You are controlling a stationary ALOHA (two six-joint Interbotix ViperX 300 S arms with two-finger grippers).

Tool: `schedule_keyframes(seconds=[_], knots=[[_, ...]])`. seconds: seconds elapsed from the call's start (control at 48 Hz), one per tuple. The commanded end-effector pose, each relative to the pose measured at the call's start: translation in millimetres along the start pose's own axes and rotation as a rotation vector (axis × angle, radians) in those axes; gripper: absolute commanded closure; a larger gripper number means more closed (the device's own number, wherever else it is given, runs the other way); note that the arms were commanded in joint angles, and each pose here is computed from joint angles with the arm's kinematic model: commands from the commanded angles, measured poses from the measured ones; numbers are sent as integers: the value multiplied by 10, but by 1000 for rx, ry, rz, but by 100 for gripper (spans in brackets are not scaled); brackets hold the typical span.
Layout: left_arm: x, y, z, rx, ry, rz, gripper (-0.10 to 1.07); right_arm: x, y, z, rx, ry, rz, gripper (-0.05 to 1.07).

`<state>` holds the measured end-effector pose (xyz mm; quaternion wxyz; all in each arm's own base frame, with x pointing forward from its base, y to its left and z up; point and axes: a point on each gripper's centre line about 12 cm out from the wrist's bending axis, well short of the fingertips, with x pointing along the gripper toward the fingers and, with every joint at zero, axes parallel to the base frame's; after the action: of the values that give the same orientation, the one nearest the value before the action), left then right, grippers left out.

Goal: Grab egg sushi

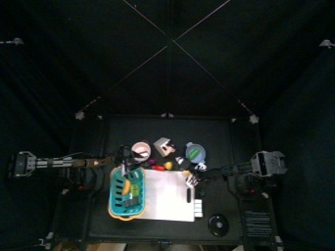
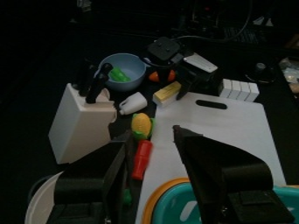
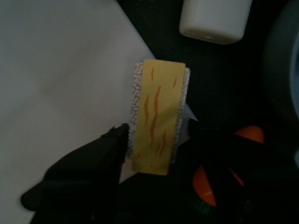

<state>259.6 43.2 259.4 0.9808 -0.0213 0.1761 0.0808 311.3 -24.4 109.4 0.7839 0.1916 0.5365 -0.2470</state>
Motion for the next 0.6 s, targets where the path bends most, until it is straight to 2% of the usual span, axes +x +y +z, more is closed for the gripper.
schedule_keyframes(seconds=[0.0, 0.125, 0.438, 0.583], knots=[[3, -3, 56, 6, -17, 4, 17, -142, 54, 111, 4, -41, 22, 37], [-1, 6, 65, 6, -24, 11, 17, -347, 92, 207, 5, -81, 37, 44], [9, -11, 91, 6, -30, 8, 17, -685, 193, 268, -28, -166, 93, 45], [97, -50, 118, 29, -25, 4, 17, -802, 227, 317, -55, -213, 112, 45]])
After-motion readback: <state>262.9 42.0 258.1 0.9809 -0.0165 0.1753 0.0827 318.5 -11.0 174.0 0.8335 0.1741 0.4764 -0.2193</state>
